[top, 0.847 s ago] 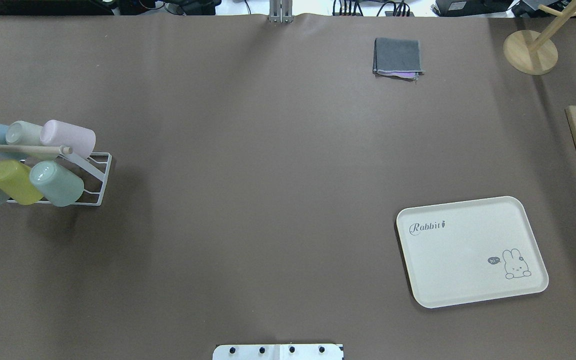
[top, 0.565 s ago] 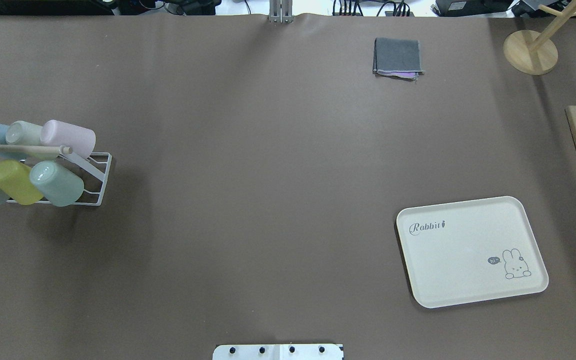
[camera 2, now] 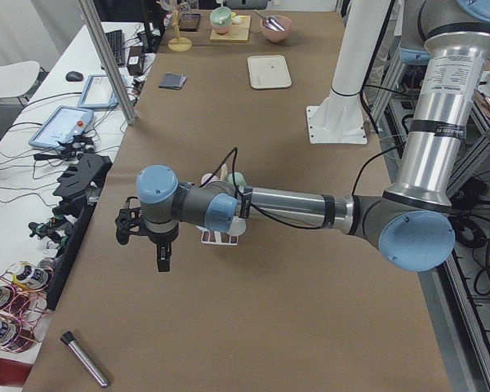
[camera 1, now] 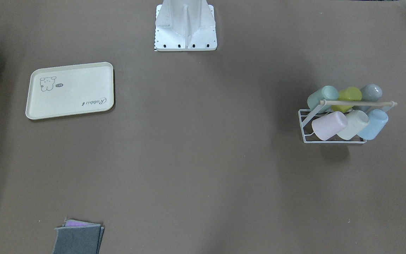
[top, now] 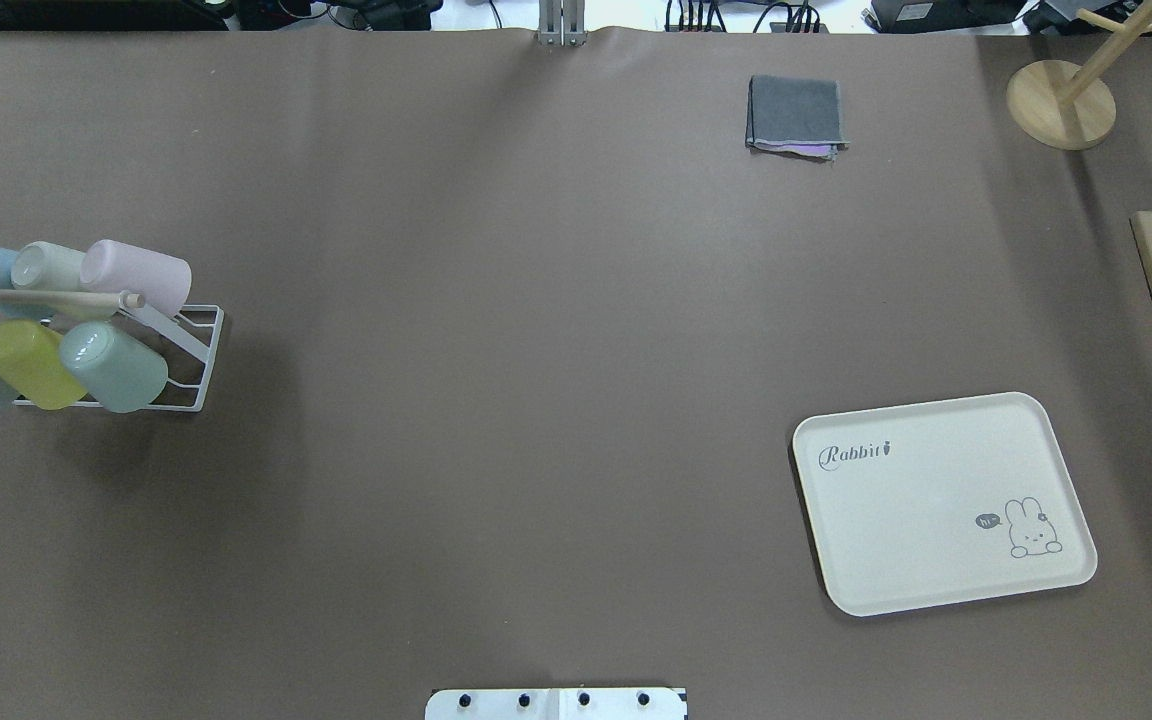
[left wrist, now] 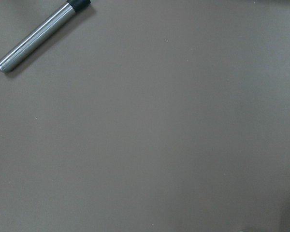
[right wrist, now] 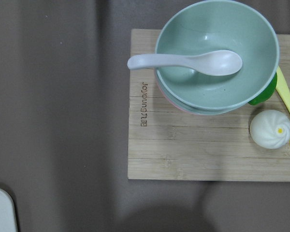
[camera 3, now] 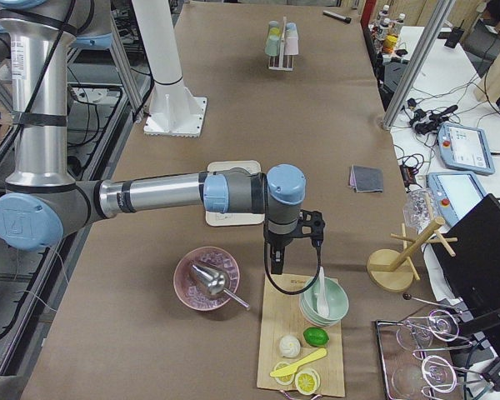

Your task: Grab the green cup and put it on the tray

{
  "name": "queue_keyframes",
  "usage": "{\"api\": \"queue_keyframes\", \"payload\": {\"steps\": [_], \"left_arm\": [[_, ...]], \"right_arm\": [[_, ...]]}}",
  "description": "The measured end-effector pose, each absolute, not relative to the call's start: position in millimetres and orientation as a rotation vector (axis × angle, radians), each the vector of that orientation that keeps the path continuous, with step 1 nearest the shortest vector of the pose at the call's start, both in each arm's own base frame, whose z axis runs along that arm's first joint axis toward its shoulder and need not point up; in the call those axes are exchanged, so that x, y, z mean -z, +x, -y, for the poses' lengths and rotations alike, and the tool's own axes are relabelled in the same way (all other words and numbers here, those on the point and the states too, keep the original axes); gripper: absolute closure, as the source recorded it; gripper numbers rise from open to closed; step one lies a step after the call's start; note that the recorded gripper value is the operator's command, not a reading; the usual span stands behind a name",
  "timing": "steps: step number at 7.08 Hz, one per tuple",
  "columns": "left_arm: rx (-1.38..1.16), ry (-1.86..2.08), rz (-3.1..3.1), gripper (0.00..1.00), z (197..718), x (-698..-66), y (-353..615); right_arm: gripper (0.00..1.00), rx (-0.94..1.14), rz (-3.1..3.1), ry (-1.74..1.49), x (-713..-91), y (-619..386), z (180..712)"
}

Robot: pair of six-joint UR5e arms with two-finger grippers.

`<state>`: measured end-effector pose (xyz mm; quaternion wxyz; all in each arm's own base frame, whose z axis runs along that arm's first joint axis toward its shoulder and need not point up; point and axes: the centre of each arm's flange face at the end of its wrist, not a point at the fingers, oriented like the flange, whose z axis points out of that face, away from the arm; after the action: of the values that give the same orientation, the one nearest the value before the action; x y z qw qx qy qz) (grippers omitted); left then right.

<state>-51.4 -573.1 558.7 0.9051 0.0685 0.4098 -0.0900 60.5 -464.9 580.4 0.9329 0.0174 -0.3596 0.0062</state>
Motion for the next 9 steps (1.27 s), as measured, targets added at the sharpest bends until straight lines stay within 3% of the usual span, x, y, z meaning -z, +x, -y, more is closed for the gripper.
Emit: {"api": "queue_keyframes", "payload": {"steps": [5,9], "left_arm": [[0.034,0.357,-0.965,0.02,463,-501,-14],[0.046,0.504,-1.080,0.02,354,-513,42]], "right_arm": [[0.01,-0.039,0.747,-0.029,-537,-22,476],[0.01,0.007,0.726,-0.050,-525,-95,474]]}}
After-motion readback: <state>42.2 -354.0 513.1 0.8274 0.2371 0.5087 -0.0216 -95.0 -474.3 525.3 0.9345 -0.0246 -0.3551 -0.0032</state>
